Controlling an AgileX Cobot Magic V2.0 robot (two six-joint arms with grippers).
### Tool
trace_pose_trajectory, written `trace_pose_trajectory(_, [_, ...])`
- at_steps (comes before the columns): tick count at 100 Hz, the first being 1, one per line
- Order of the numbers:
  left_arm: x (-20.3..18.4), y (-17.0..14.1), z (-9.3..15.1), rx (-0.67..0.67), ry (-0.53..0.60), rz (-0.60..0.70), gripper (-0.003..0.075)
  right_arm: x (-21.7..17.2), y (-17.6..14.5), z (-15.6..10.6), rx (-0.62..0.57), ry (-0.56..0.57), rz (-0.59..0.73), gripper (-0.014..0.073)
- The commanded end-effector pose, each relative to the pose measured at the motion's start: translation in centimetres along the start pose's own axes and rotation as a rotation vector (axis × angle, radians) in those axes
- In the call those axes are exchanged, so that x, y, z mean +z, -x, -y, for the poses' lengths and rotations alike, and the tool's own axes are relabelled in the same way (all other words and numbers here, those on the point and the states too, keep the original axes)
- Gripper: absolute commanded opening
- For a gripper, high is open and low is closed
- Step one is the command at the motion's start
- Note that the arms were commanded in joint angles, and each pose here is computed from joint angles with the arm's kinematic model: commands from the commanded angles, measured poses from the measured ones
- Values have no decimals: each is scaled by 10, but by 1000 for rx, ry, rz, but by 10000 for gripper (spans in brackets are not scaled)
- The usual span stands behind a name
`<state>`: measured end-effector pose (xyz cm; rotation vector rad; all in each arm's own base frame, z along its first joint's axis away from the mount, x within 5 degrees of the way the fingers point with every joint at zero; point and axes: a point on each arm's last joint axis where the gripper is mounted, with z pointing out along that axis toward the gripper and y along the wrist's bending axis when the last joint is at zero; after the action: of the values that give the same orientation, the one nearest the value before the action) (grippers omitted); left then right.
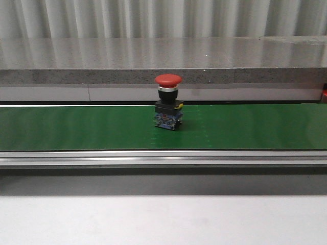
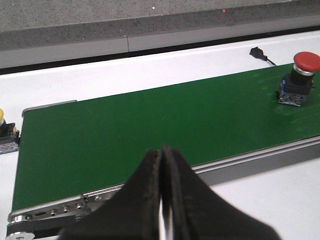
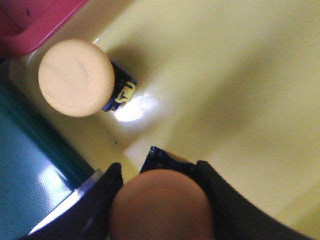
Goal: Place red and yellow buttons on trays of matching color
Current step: 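Carry the yellow button with the right gripper into the yellow tray, then open the right gripper and return it above the conveyor end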
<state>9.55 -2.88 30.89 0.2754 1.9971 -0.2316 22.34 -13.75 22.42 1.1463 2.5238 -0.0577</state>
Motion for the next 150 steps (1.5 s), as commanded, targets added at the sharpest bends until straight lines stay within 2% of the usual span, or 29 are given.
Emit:
trace_pose_trajectory(1, [-4,14,0,-13,-1,93,-20,-7,12,-1,7,24,90,99])
trace_pose_trajectory(47, [-4,14,0,-13,-1,93,-20,16,14,-2,8,9,44,115])
trace_pose_trajectory(54, [-4,14,0,-13,-1,93,-20,16,14,-2,8,9,42,181])
trace_pose_trajectory(69, [-4,14,0,-13,-1,93,-20,16,13,-2,8,8,40,413])
trace_pose_trajectory(74, [-4,14,0,-13,-1,93,-20,15,13,-2,8,8,40,444])
trace_pose_trajectory(98, [-4,14,0,-13,-1,93,-20,1,13,-2,7,19,76,447])
trace_pose_trajectory(125, [-4,14,0,-13,-1,93,-20,-44,5,-4,-17,56,187,447])
trace_pose_trajectory(150, [-4,14,0,-13,-1,93,-20,-84,-15,-26,-132,147,285,447])
